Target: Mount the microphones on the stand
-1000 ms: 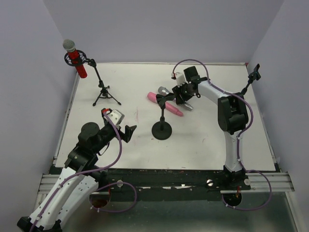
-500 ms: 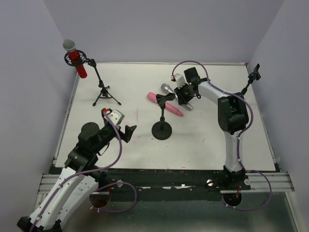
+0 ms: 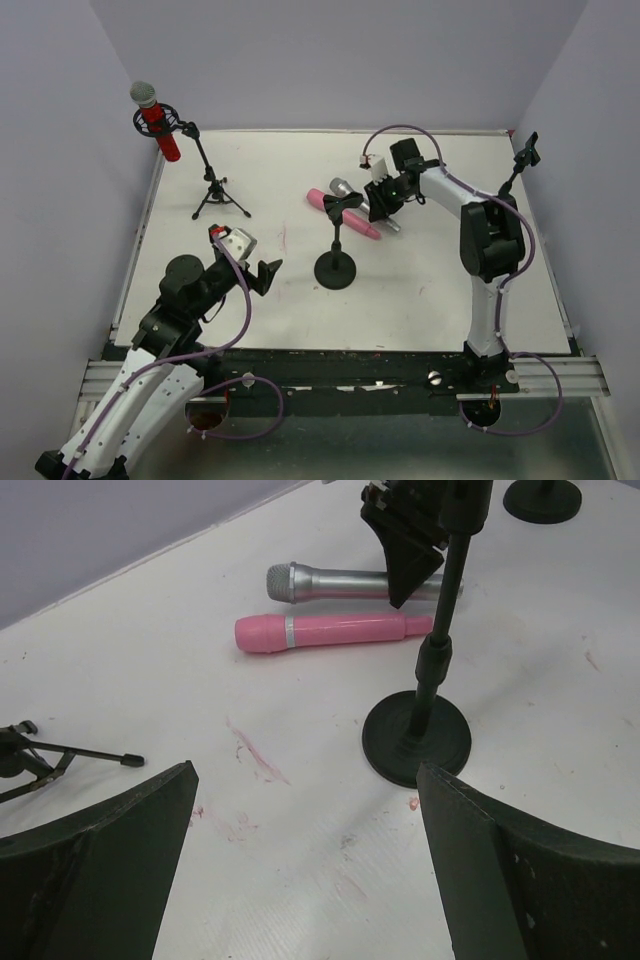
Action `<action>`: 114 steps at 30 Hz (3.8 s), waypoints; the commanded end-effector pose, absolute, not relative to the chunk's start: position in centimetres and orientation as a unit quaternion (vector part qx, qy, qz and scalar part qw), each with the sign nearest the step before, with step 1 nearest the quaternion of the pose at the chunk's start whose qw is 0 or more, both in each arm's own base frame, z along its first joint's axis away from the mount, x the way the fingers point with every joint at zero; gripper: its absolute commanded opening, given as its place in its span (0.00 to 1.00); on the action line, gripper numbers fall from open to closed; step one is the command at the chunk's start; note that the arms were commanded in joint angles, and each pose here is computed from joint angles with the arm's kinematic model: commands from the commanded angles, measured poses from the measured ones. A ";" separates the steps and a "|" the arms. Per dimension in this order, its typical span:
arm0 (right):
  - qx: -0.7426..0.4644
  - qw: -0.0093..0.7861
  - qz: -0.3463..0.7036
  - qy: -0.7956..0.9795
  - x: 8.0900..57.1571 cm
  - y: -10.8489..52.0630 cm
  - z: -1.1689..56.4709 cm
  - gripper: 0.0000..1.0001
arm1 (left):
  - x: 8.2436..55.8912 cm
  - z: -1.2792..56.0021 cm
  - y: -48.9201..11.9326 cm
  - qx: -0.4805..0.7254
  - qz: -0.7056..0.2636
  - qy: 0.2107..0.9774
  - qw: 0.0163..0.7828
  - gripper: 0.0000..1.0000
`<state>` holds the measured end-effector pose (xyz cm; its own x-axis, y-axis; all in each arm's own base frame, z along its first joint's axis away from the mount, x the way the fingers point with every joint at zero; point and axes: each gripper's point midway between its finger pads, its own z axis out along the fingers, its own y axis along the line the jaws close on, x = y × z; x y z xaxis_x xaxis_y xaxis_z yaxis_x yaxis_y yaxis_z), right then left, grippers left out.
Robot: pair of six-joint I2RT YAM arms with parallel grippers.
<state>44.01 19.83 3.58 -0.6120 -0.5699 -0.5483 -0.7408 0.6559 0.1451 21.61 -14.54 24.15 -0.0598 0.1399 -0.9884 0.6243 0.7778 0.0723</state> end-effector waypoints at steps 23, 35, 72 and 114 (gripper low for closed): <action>-0.457 0.463 0.453 0.610 30.9 21.9 29.3 0.01 | 17.7 31.3 -20.3 0.454 -0.285 0.492 0.686 0.99; -0.514 0.469 0.495 0.520 26.5 22.2 31.2 0.02 | 21.8 35.3 -24.1 0.504 -0.304 0.457 0.667 0.99; -0.521 0.480 0.490 0.508 28.1 23.0 29.8 0.02 | 27.5 31.7 -28.5 0.483 -0.382 0.494 0.614 0.64; -0.531 0.484 0.478 0.504 28.5 24.2 30.9 0.01 | 26.6 32.3 -28.4 0.479 -0.404 0.516 0.583 0.84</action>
<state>28.26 24.28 30.18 0.0041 -0.0693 -0.9976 -0.9991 -0.0416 -0.0012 27.25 -28.23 30.86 0.1126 0.0454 -0.9926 0.9619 0.2456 0.1203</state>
